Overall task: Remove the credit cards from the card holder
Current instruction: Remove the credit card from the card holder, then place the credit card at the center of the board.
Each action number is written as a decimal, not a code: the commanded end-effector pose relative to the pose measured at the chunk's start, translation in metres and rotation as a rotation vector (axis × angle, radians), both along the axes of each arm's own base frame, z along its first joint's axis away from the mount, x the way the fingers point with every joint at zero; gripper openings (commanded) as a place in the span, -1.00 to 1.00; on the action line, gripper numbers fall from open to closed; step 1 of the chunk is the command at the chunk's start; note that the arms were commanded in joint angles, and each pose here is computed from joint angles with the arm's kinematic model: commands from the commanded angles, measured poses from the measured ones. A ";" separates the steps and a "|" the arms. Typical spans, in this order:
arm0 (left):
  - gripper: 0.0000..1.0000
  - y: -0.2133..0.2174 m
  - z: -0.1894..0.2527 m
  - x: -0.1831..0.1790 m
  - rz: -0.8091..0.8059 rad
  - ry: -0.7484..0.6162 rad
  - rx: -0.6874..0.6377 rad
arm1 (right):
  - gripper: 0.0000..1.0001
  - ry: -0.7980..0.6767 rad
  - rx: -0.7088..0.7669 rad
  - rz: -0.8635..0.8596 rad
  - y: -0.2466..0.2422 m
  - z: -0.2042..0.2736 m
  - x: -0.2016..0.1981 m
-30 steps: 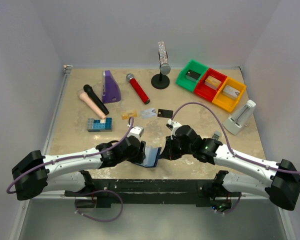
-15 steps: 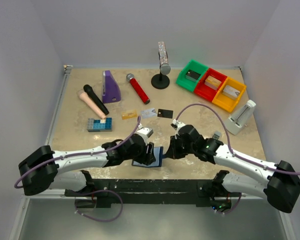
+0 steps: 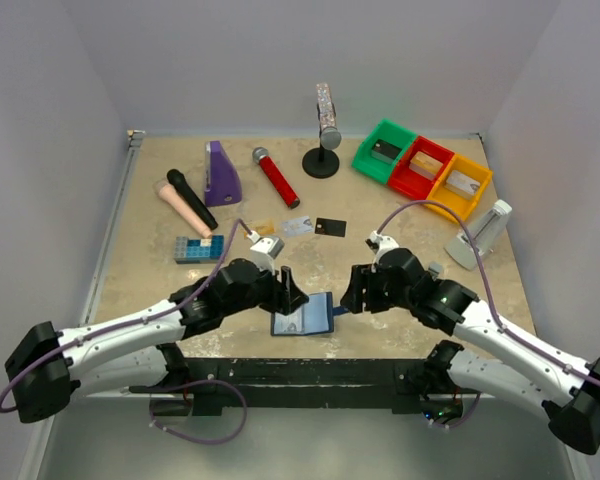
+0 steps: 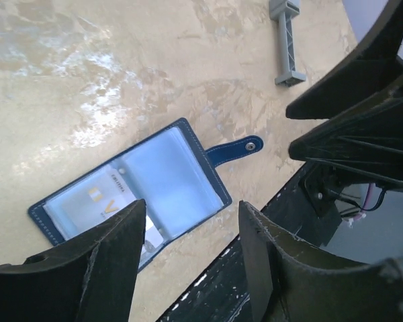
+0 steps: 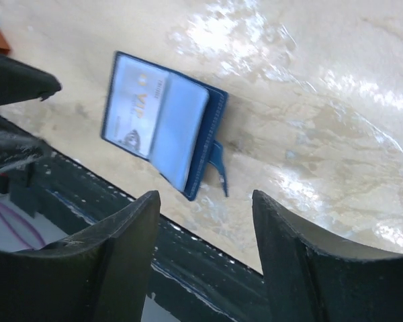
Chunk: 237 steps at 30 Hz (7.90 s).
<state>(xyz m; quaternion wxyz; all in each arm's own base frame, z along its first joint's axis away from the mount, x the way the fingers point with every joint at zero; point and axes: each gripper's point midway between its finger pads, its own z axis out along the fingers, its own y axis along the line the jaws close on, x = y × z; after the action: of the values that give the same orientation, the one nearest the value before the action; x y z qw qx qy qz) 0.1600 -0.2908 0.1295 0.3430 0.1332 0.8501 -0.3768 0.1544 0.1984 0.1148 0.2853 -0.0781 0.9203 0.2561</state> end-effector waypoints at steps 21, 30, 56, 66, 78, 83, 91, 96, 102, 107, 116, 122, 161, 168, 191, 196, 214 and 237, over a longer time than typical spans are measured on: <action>-0.71 0.039 -0.082 0.012 0.215 0.124 0.023 | -0.47 0.288 0.328 0.219 0.130 -0.053 0.003; -0.74 0.045 -0.099 0.008 0.219 0.146 0.058 | -0.35 0.352 0.289 0.166 0.122 -0.088 -0.003; -0.54 0.049 -0.070 0.012 0.232 0.088 0.017 | -0.26 0.353 0.315 0.135 0.119 -0.089 -0.004; -0.67 0.032 -0.080 0.011 0.179 0.116 0.014 | -0.22 0.336 0.343 0.135 0.121 -0.082 -0.003; -0.79 0.046 -0.096 0.008 0.212 0.130 0.065 | -0.35 0.322 0.385 0.129 0.124 -0.073 -0.001; -0.81 0.048 -0.099 0.007 0.215 0.131 0.073 | -0.35 0.304 0.414 0.121 0.123 -0.067 0.000; -0.83 0.049 -0.100 0.007 0.214 0.132 0.074 | -0.32 0.310 0.453 0.154 0.131 -0.058 -0.001; -0.83 0.049 -0.101 0.006 0.212 0.136 0.075 | -0.32 0.320 0.480 0.148 0.134 -0.059 -0.001; -0.85 0.051 -0.105 0.004 0.212 0.141 0.073 | -0.31 0.345 0.529 0.129 0.139 -0.062 0.001; -0.88 0.052 -0.111 0.001 0.213 0.158 0.073 | -0.26 0.359 0.540 0.115 0.140 -0.066 0.002; -0.91 0.053 -0.113 -0.001 0.210 0.162 0.069 | -0.29 0.343 0.574 0.110 0.141 -0.062 0.005; -0.94 0.052 -0.115 -0.003 0.207 0.167 0.062 | -0.30 0.349 0.599 0.107 0.144 -0.062 0.007; -0.85 0.062 -0.113 -0.001 0.244 0.152 0.074 | -0.39 0.344 0.535 0.130 0.137 -0.061 0.001; -0.92 0.063 -0.112 -0.001 0.245 0.149 0.073 | -0.45 0.334 0.531 0.125 0.135 -0.060 0.002; -1.00 0.069 -0.114 -0.002 0.262 0.144 0.090 | -0.63 0.324 0.517 0.102 0.126 -0.059 0.004; -1.00 0.070 -0.115 -0.002 0.264 0.146 0.093 | -0.73 0.328 0.509 0.098 0.124 -0.061 0.003; -1.00 0.075 -0.114 -0.004 0.282 0.148 0.073 | -1.00 0.339 0.474 0.070 0.110 -0.067 0.004; 0.31 0.056 0.065 0.012 0.147 -0.197 -0.139 | -1.00 0.027 0.270 0.536 0.064 0.055 -0.040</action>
<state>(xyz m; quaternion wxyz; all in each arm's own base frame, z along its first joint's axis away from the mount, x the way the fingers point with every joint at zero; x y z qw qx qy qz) 0.1741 -0.2328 0.1276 0.4010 0.0296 0.8438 -0.3554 0.1455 0.2715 0.1358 0.2212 -0.1456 0.8623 0.4316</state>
